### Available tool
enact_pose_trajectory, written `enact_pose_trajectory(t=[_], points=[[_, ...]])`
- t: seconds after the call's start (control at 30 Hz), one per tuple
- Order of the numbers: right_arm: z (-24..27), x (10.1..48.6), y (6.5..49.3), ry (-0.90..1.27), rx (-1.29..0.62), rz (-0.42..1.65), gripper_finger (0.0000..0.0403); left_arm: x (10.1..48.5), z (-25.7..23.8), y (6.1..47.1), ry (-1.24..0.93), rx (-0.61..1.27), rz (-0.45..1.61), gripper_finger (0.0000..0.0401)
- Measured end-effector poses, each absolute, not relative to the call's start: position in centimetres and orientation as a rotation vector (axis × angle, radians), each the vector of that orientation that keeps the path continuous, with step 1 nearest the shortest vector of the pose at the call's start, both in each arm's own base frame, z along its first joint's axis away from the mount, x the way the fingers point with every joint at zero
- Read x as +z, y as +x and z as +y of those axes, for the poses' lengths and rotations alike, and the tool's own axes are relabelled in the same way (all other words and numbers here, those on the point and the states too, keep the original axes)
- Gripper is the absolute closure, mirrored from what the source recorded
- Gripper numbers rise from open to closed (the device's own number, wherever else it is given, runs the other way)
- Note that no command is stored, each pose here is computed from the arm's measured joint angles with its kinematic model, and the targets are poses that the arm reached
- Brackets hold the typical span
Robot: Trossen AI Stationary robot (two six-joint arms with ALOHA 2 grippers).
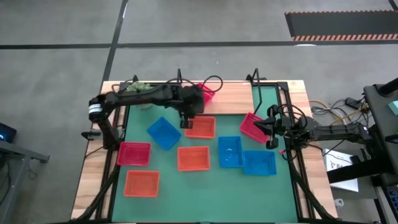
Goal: Stack baskets on shelf by color
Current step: Put the bottom middle red bin on the shelf
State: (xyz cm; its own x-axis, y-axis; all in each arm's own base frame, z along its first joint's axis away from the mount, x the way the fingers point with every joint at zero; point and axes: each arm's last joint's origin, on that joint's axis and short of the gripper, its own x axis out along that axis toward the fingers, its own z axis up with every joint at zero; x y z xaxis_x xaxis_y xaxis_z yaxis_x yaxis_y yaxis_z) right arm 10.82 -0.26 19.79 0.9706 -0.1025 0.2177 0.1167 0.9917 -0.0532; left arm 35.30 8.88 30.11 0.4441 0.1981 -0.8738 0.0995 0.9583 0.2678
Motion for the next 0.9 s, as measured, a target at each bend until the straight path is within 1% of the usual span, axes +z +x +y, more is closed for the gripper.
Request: enact_pose_trajectory(t=[0.13,0.23,0.33,0.5,0.67,0.9], points=[[-0.3,19.8,10.8,-0.066,-0.110,-0.213,0.0394,28.2,10.0,35.7,0.318,0.035,1.192,0.0276],[-0.3,19.8,10.8,-0.068,-0.111,-0.213,0.0394,26.8,10.3,36.4,0.361,0.000,1.234,0.0262],[-0.3,19.8,10.8,-0.078,-0.112,-0.213,0.0394,26.1,10.5,36.8,0.394,0.022,1.258,0.0261],[-0.3,19.8,10.8,-0.085,-0.113,-0.212,0.0394,26.0,10.9,37.1,0.478,0.079,1.253,0.0268],[-0.3,19.7,10.8,-0.091,-0.113,-0.211,0.0394,25.8,11.2,37.0,0.475,0.078,1.254,0.0269],[-0.3,19.7,10.8,-0.092,-0.114,-0.211,0.0394,24.4,11.9,36.7,0.464,0.095,1.257,0.0270]])
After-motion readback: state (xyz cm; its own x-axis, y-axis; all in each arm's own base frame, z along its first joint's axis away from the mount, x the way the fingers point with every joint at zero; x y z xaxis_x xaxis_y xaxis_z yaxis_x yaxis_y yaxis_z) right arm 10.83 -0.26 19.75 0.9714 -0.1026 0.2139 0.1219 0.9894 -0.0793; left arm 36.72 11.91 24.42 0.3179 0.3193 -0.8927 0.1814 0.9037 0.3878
